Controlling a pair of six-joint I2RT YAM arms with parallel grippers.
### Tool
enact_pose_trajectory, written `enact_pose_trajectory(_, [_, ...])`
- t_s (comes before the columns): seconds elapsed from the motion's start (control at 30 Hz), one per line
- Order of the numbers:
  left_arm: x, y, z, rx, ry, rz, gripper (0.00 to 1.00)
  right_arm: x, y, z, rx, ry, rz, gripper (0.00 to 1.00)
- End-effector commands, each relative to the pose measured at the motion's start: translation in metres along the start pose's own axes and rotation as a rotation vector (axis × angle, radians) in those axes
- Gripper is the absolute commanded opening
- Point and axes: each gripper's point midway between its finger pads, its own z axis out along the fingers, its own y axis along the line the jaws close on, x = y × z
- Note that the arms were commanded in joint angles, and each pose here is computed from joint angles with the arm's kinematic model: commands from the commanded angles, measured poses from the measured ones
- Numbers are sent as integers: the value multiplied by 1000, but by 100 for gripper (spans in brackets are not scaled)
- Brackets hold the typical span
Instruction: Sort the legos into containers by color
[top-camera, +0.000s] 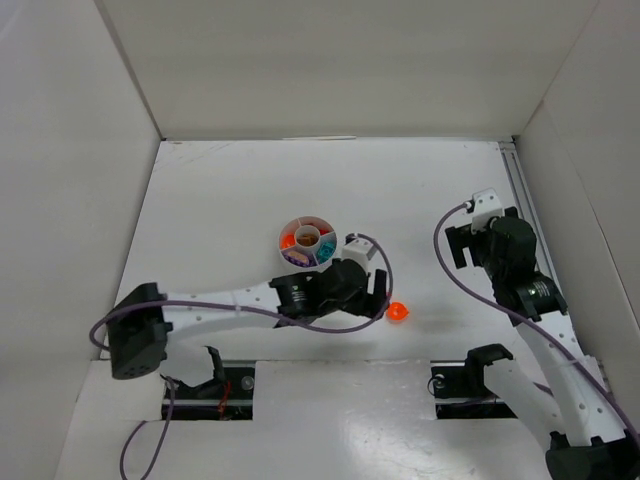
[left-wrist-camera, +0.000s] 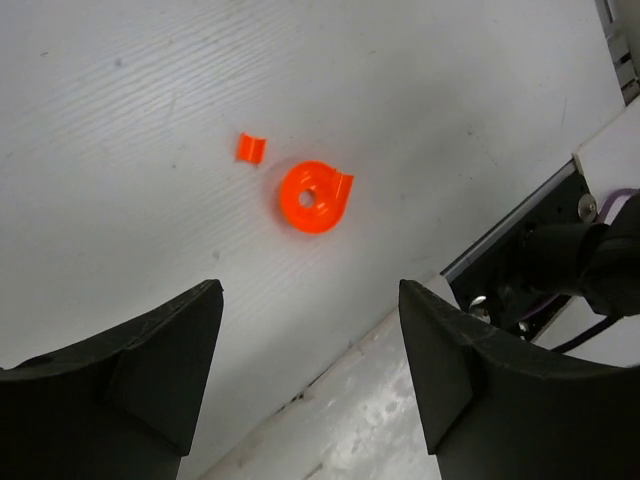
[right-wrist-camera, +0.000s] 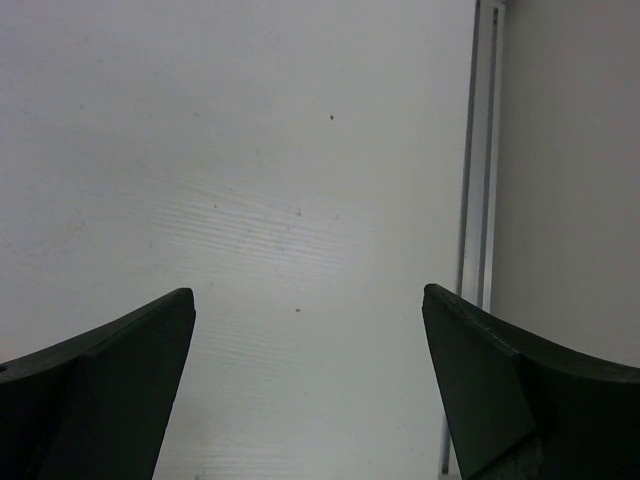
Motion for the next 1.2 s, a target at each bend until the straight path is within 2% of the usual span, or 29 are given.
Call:
enact_pose_trajectory(0.0, [-13, -37, 28, 95, -24, 23, 67, 16, -8, -3, 39, 57, 15, 100])
enact_pose_trajectory(0.1, [1, -36, 58, 64, 24, 57, 57, 20, -15, -3, 54, 75, -9, 100])
enact_pose_trajectory(0.17, [2, -48, 68, 103, 42, 66, 53, 22, -19, -4, 73, 83, -16, 100])
enact_pose_trajectory(0.23, [9, -52, 83, 105, 68, 69, 53, 21, -23, -6, 87, 77, -24, 100])
enact_pose_trajectory(0.33, [21, -48, 97, 89, 102, 76, 48, 20, -25, -8, 99, 72, -31, 100])
enact_pose_trajectory(0.5, [23, -43, 114, 91, 138, 26, 43, 19, -26, -10, 101, 64, -38, 100])
enact_pose_trajectory(0.73, [31, -28, 119, 65, 163, -8, 39, 20, -23, -10, 84, 58, -38, 100])
enact_pose_trajectory(1.17, [21, -14, 101, 27, 88, -19, 39, 15, -17, -6, 50, 26, -53, 100])
